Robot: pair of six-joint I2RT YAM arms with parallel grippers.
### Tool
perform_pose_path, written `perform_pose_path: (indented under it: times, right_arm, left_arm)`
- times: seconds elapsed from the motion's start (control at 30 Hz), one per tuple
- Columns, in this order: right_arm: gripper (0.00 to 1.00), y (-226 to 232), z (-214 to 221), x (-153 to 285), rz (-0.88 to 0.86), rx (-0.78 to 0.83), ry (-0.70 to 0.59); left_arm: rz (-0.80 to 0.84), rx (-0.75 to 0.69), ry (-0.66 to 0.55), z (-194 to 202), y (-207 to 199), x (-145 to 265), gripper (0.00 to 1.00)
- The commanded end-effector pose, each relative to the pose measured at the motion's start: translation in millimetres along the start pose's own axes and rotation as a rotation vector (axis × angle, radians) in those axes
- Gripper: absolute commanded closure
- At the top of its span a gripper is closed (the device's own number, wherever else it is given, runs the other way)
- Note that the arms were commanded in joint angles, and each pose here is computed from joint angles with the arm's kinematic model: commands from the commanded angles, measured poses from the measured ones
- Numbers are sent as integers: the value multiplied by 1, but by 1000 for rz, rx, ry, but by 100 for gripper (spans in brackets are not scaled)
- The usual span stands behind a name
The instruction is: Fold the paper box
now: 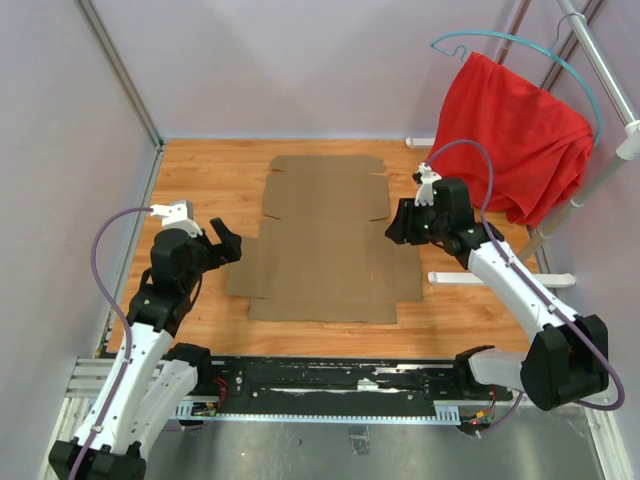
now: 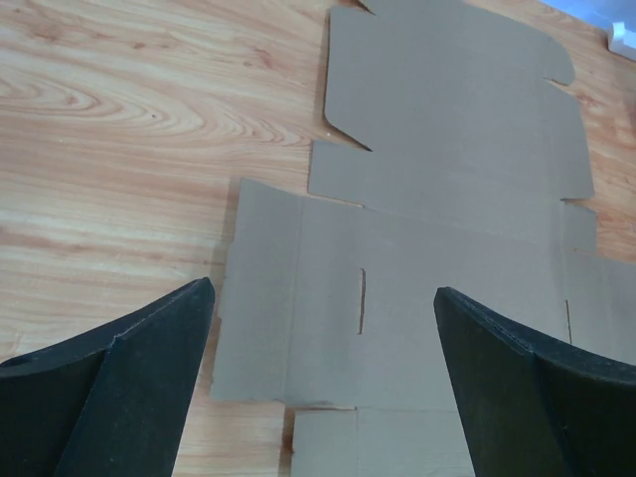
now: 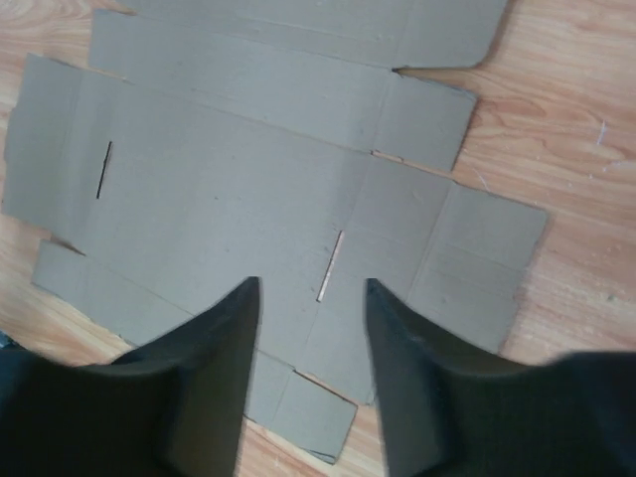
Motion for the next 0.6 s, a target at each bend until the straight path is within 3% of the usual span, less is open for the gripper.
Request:
perform_pose_path:
  times: [0.0, 0.07, 0.13, 0.17, 0.2, 0.3, 0.47, 0.57]
  right_arm:
    - [46, -14, -7, 1, 106, 3, 14]
    - [30, -17, -7, 2, 133, 5, 14]
    - [5, -21, -7, 4, 164, 7, 7]
    - [1, -25, -7, 6, 192, 6, 1]
    - [2, -30, -9, 7, 231, 3, -10]
    - [2, -48, -10, 12, 336, -27, -22]
    - [2, -84, 0, 8, 459, -144, 32]
    - [2, -104, 6, 6, 512, -189, 64]
  left_arm:
    - [23, -25, -42, -9, -3, 5, 1]
    - [21, -24, -49, -9, -3, 6, 5]
    - [21, -18, -51, -9, -3, 6, 23]
    - [22, -16, -53, -9, -3, 7, 37]
    - [24, -12, -53, -10, -3, 7, 45]
    - [54, -13, -41, -11, -8, 5, 57]
    - [257, 134, -42, -22, -44, -6, 55]
    - [395, 228, 13, -10, -66, -22, 65]
Point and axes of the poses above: each gripper's point midway between its finger pads, its own x axis back along the fingers, its own y axis along the line the jaws close on, z = x × y, the point moved 4 cm from there along x, back along the fingers, and after that the axes turned 12 degrees about -x, right-handed, at the moved point
